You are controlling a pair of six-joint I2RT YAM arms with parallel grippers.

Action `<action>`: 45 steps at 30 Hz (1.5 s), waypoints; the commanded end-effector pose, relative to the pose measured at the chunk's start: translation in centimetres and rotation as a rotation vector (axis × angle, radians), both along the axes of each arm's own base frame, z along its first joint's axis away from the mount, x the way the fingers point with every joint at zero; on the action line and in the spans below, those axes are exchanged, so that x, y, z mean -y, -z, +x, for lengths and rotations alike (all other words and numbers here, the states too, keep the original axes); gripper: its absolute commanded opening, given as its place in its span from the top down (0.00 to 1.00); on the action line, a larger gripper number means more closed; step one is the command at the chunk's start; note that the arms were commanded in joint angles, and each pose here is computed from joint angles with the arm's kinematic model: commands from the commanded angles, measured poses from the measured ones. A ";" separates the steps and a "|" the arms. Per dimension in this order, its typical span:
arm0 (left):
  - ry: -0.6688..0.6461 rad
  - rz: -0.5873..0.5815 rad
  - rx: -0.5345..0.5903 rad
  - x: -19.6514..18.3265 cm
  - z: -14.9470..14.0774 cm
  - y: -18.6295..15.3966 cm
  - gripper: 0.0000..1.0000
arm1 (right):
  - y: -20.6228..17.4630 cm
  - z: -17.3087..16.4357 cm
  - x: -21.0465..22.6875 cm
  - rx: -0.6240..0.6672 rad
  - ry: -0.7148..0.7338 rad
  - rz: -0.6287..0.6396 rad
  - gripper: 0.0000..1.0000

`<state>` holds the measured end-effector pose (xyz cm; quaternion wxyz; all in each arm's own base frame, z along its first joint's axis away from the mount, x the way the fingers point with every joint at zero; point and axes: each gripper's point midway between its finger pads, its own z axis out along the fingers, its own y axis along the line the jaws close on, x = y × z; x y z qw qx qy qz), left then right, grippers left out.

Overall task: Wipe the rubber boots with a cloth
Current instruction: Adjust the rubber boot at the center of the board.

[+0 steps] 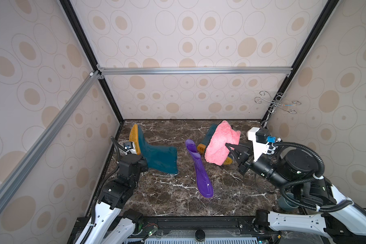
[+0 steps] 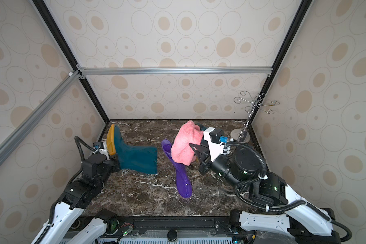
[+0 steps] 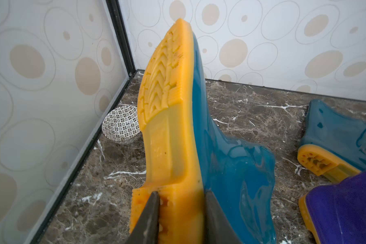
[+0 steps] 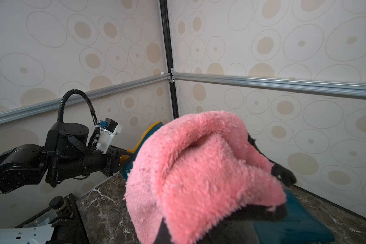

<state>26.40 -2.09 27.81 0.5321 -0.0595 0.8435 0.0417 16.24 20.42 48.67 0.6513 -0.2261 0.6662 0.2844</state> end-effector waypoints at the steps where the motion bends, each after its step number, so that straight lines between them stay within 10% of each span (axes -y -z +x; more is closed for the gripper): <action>1: -0.017 0.109 0.104 -1.2 0.0 -4.9 1.00 | 0.5 0.4 1.7 0.008 0.068 -0.029 1.00; 9: -0.245 0.283 0.153 -4.8 -1.0 -8.9 1.00 | 0.9 0.1 3.7 0.003 0.099 -0.024 1.00; 29: -0.255 0.693 0.043 -1.3 2.0 -8.9 1.00 | 3.3 -0.7 5.4 -0.045 0.090 -0.009 1.00; 45: 0.001 0.821 -0.145 7.3 4.9 2.4 1.00 | 5.0 -1.5 6.8 -0.087 0.076 0.021 1.00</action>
